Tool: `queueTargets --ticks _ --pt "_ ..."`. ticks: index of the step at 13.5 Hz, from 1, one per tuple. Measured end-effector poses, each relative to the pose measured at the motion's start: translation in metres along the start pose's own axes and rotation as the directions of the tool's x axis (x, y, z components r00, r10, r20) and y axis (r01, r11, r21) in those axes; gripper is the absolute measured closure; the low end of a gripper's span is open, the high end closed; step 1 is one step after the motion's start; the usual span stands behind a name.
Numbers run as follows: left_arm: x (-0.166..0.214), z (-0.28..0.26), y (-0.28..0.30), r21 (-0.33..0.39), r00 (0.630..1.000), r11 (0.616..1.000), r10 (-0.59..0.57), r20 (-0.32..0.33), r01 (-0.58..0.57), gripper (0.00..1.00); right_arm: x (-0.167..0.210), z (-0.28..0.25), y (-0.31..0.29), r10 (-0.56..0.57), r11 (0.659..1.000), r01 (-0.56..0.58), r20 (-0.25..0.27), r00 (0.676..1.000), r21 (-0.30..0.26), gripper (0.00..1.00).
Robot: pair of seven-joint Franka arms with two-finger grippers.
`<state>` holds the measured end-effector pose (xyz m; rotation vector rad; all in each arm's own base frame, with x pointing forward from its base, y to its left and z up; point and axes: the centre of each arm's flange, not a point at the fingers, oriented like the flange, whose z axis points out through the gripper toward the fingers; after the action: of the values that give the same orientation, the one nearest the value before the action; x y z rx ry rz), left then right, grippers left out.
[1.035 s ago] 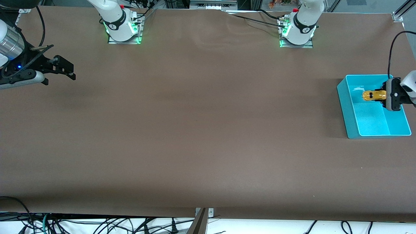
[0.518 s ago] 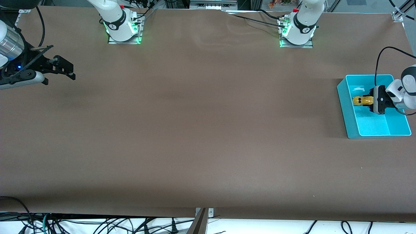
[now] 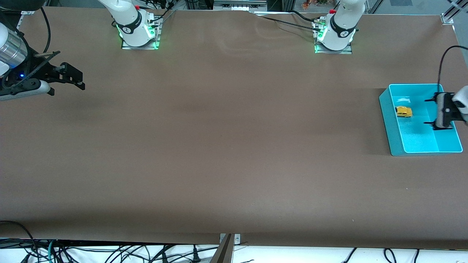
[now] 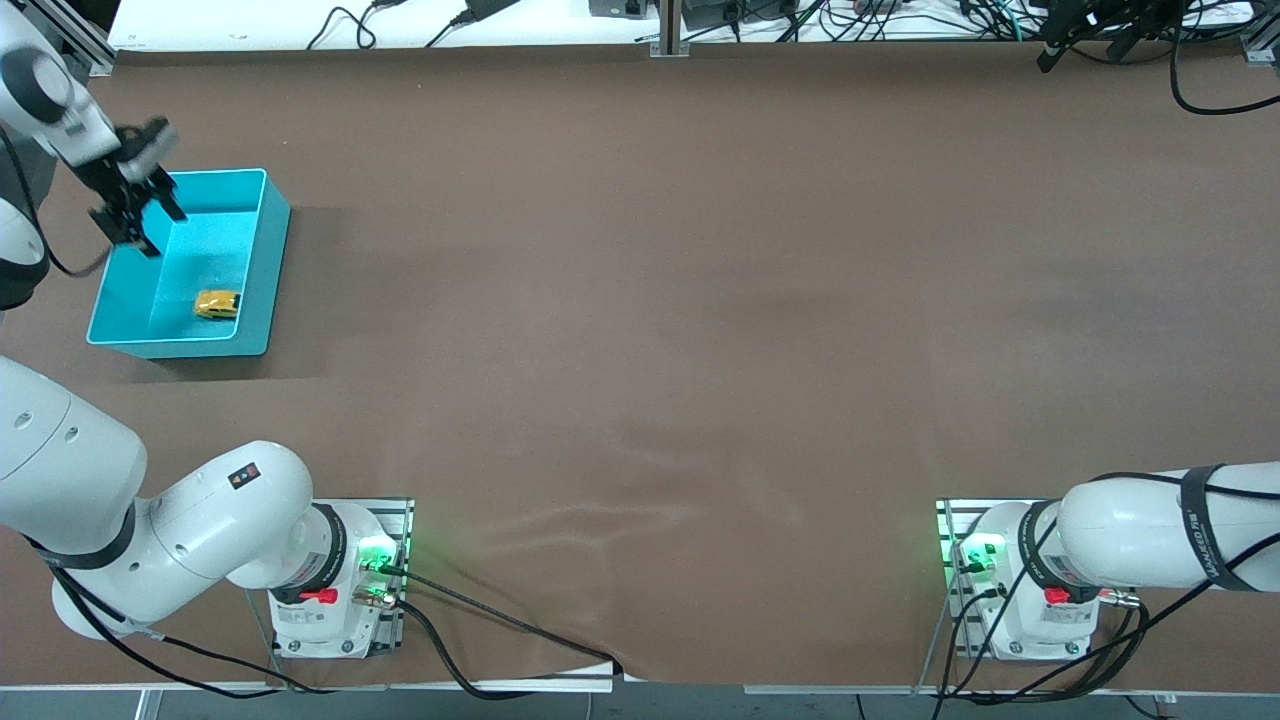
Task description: Wind and store yellow beetle car
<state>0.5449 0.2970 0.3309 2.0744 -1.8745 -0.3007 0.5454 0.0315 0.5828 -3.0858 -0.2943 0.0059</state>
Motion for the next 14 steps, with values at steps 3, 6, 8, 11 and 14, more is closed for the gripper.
queueTargets --ticks 3,6,8,11,14 --pt "0.067 -0.070 0.001 -0.020 0.987 0.987 -0.162 0.001 0.162 0.00 0.000 0.000 0.000 0.000 1.000 0.000 0.000 1.000 0.000 0.00" --pt "0.148 -0.087 -0.004 -0.045 0.942 0.941 -0.336 -0.014 0.335 0.00 0.000 0.000 0.000 0.000 1.000 0.000 0.000 1.000 0.000 0.00" --pt "0.196 -0.093 -0.004 -0.061 0.886 0.885 -0.463 -0.021 0.461 0.00 0.000 0.000 0.000 0.000 1.000 0.000 0.000 1.000 0.000 0.00" --pt "0.265 -0.113 0.005 -0.036 0.772 0.772 -0.635 -0.019 0.634 0.00 0.000 0.000 0.000 0.000 1.000 0.000 0.000 1.000 0.000 0.00" --pt "0.316 -0.145 0.029 -0.008 0.619 0.620 -0.783 -0.059 0.784 0.00 0.000 0.000 0.000 0.000 1.000 0.000 0.000 1.000 0.000 0.00"
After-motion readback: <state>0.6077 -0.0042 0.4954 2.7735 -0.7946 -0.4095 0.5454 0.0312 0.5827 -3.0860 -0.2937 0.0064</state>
